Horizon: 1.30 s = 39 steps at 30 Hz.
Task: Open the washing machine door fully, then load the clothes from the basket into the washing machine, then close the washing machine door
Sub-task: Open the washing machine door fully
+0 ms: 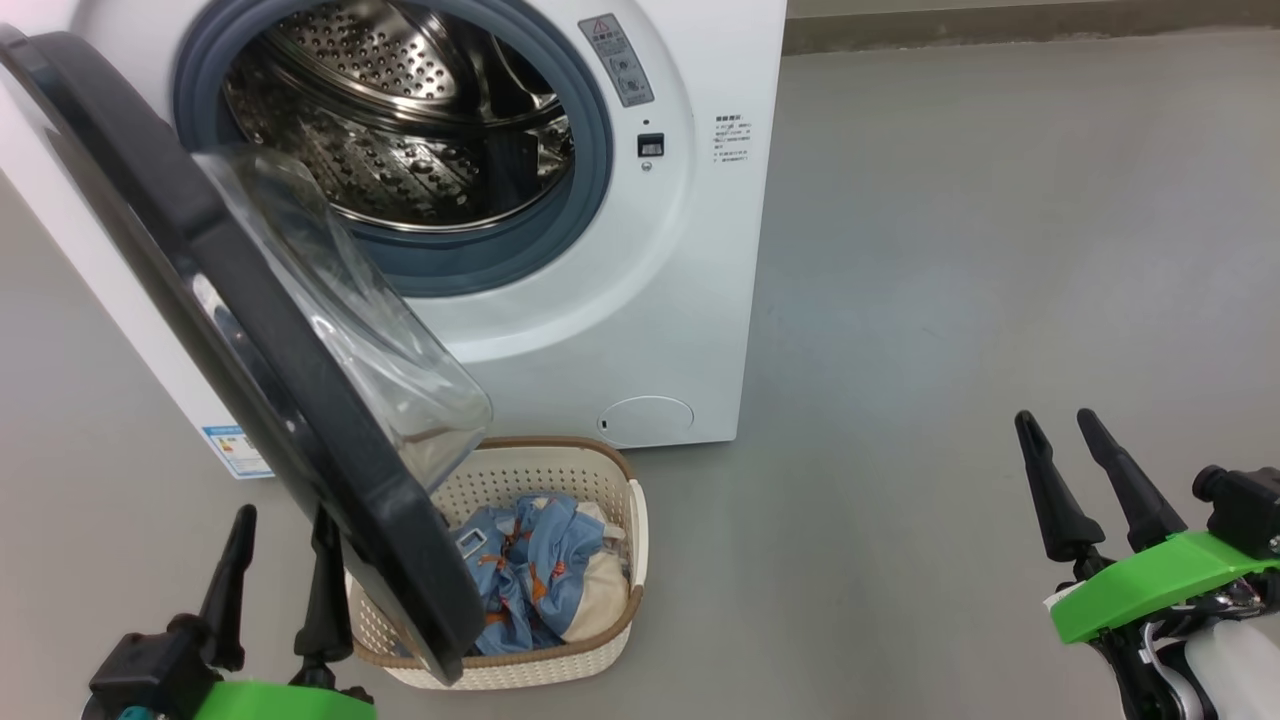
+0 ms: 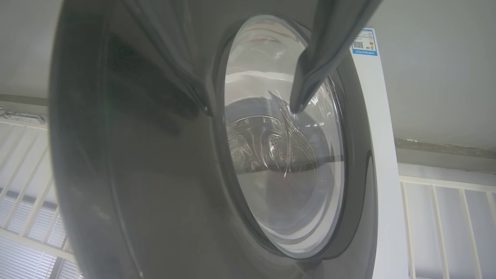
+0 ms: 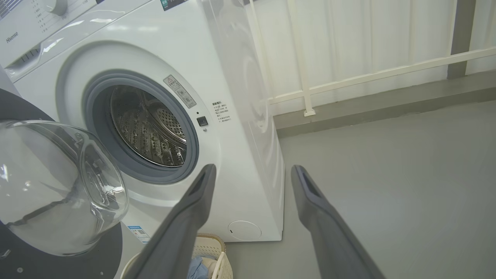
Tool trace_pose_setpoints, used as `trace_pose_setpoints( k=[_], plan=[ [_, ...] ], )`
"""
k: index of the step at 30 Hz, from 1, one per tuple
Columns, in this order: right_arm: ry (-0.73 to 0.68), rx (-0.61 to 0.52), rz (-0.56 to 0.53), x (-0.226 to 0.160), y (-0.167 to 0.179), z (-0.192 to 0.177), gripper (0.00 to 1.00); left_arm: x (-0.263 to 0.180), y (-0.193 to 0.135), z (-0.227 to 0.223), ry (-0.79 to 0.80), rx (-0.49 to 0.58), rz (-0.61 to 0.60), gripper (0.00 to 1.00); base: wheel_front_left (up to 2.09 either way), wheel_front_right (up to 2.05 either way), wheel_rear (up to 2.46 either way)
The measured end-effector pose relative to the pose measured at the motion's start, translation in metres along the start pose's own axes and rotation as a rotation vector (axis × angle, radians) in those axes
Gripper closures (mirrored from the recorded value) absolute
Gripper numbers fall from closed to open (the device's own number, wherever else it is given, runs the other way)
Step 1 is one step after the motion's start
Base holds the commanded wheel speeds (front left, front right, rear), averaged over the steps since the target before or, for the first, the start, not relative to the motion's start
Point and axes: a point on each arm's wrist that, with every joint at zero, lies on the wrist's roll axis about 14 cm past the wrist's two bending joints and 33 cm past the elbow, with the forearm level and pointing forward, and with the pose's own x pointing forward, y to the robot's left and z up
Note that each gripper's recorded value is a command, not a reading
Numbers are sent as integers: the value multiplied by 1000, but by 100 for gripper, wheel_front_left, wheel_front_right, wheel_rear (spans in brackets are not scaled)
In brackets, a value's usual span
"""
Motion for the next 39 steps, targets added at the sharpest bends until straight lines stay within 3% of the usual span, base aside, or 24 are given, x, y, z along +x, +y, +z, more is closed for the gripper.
trace_pose_setpoints(
  k=[12, 39],
  plan=[
    [12, -137, -48, -3, -7, -9, 0, -7, 0, 1, -3, -5, 12, 0, 0, 0, 0],
    [-7, -156, -10, 5, 9, -6, 0, -12, 6, 3, -5, -2, 31, 0, 0, 0, 0]
  ],
)
